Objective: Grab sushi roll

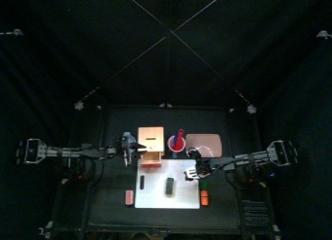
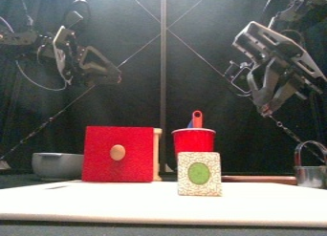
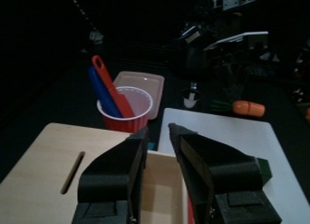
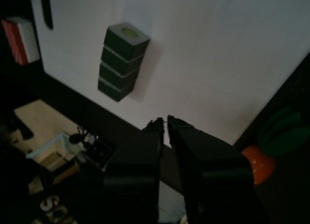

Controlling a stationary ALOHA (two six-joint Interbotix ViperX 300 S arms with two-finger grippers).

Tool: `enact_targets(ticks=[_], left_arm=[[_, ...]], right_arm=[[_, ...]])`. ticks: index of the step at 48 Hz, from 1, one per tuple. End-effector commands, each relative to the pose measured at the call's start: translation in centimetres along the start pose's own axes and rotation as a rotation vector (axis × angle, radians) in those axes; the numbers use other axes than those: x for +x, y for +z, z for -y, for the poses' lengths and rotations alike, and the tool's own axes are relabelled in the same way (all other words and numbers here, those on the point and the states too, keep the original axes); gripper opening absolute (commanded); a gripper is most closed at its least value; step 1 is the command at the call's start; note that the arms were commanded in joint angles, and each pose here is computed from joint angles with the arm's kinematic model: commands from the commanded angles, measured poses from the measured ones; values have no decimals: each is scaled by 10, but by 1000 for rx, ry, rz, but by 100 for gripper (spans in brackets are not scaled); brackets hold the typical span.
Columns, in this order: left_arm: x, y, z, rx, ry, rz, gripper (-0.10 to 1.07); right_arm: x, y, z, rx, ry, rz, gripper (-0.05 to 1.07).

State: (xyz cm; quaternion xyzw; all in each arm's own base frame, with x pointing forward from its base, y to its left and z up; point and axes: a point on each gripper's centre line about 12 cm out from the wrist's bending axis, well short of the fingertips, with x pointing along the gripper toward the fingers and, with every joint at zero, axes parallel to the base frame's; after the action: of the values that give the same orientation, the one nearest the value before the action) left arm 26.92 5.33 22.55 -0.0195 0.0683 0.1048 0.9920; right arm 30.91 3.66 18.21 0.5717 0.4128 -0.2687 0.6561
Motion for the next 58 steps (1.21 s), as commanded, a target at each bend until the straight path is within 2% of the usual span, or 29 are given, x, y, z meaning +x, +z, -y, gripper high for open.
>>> enact_targets(ticks=[1,7,12,26,41,49,58], left_arm=[[3,9,0,2,0,26,69],[3,8,0,0,0,23,69],[2,8,0,-2,-2,23,69],[2,7,0,-14,2,20,69],[1,4,0,-17,5,15,69],[0,1,1,-16,0,10,69],[-1,1,6,-16,-18,10,69]], right_arm=[[-1,-2,-19,-14,33,27,78],[11,-4,-32,0,31,40,91],[25,-3,-43,27,25,39,97],[64,-1,-68,62,-12,28,98],[91,0,-71,81,-79,13,98],[100,0,-75,77,-116,10,98],[96,-5,-75,64,-202,-1,95]])
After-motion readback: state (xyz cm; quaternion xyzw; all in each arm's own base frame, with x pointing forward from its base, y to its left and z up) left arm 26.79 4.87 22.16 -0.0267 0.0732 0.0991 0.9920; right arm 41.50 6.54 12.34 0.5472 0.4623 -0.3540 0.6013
